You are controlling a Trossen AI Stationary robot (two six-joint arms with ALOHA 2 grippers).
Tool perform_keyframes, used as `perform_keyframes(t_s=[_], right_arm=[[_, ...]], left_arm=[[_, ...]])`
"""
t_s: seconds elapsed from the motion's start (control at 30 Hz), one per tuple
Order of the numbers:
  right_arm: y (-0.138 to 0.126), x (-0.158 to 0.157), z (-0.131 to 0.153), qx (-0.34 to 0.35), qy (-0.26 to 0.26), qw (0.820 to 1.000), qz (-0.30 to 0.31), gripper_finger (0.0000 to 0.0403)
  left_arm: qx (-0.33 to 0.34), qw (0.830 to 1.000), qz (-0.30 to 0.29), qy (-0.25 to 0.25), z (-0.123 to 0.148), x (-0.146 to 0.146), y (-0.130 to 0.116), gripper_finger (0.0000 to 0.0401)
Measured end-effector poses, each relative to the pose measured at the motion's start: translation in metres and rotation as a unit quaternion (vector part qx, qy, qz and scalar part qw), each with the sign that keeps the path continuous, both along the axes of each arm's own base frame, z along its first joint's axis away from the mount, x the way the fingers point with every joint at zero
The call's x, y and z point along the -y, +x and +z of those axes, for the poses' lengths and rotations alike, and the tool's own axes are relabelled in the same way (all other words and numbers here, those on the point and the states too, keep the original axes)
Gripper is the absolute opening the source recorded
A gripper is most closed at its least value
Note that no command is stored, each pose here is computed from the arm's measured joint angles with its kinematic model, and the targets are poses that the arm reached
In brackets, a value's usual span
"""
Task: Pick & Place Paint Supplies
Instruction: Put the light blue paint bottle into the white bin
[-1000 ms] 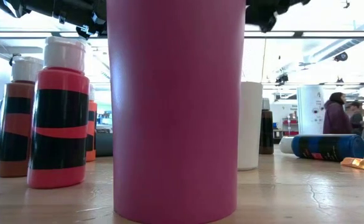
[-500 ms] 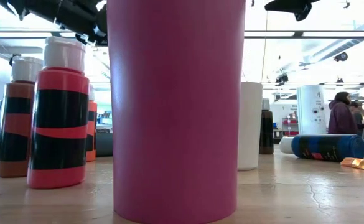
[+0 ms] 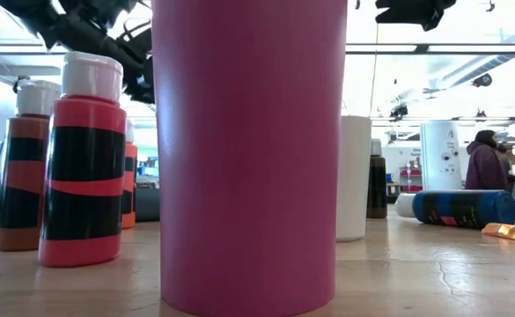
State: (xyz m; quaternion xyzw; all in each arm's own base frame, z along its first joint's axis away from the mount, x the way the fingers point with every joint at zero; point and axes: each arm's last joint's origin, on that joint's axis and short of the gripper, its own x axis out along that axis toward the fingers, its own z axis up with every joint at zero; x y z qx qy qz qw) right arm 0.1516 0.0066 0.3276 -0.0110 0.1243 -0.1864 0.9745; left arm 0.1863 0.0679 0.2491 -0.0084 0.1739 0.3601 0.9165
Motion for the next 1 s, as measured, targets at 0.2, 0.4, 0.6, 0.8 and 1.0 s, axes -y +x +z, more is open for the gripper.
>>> perform_keyframes(t_s=[0.2, 0.4, 0.6, 0.8, 1.0], right_arm=[[0.000, 0.000, 0.000, -0.001, -0.005, 1.000, -0.010, 0.0251], [0.000, 0.000, 0.000, -0.004, -0.010, 1.000, -0.009, 0.0252], [0.000, 0.000, 0.000, -0.005, -0.010, 1.000, -0.008, 0.0234], [0.000, 0.000, -0.001, -0.009, -0.011, 1.000, -0.008, 0.0224], [0.000, 0.000, -0.002, -0.013, -0.006, 1.000, -0.010, 0.0235]], left_arm=[[-0.030, 0.998, -0.057, 0.000, -0.005, -0.014, -0.004, 0.0184], [-0.069, 0.994, -0.080, -0.001, -0.015, -0.028, -0.003, 0.0184], [-0.085, 0.994, -0.072, -0.006, -0.025, -0.040, 0.003, 0.0184], [-0.064, 0.993, -0.096, -0.009, -0.030, -0.046, 0.012, 0.0184], [-0.053, 0.993, -0.104, -0.012, -0.033, -0.049, 0.018, 0.0184]])
